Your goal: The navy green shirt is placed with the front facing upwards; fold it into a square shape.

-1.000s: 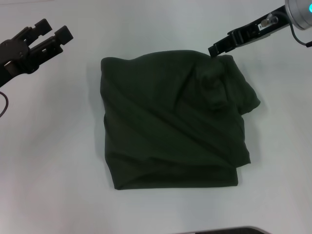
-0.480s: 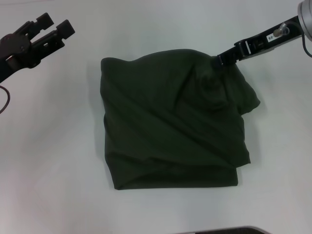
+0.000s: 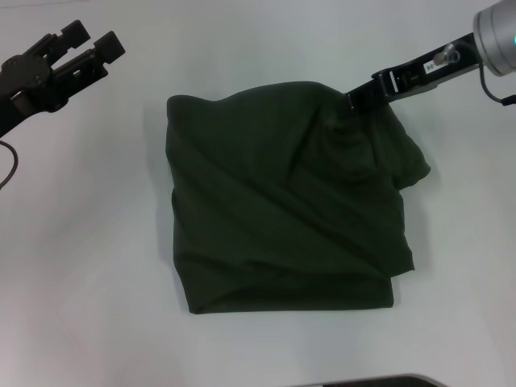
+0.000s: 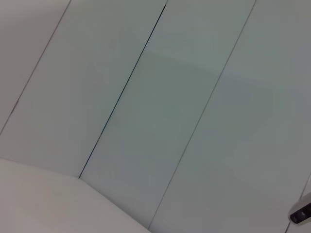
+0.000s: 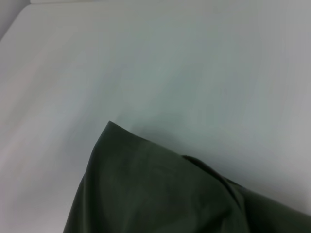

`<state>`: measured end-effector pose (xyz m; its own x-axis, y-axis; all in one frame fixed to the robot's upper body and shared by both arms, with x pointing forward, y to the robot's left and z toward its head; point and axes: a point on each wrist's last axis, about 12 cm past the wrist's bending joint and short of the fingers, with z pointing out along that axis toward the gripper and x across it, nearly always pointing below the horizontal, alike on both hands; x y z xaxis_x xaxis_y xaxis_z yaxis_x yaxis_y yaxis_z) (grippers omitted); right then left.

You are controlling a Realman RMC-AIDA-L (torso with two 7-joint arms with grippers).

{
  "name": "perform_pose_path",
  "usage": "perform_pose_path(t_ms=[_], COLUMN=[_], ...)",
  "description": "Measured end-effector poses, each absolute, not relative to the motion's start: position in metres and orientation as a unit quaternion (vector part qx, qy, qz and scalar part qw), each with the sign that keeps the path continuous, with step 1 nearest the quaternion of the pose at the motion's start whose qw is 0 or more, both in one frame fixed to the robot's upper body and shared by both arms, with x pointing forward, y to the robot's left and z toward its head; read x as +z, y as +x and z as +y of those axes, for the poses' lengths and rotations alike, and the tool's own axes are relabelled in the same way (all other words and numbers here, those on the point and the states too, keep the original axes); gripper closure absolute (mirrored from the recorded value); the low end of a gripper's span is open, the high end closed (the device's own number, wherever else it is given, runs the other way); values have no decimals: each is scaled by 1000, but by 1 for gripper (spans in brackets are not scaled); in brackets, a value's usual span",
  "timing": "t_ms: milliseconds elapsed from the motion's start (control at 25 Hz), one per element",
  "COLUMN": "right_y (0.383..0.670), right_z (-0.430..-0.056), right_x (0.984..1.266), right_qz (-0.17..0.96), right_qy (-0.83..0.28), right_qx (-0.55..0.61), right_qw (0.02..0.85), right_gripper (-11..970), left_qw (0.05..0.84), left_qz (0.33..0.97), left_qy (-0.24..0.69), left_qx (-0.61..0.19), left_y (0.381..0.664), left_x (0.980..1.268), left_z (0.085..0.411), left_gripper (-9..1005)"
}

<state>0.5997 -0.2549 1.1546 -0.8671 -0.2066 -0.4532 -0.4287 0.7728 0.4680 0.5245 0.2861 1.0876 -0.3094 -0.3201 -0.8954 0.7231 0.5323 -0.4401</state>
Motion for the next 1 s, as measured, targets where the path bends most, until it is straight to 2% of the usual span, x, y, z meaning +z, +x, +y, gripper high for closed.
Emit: perform_pose_path(t_ms=[1000], right_y=[585], right_z=[-265], right_x=[1142], right_qz=[916], right_qy=[-131], right_qx=[336], right_qw=[177], right_gripper=[465], left_qw=[568], left_qz=[666], left_qy=[150], left_qx=[-459], left_y=[522], left_x=[1087], left_z=[287], left_gripper=[77])
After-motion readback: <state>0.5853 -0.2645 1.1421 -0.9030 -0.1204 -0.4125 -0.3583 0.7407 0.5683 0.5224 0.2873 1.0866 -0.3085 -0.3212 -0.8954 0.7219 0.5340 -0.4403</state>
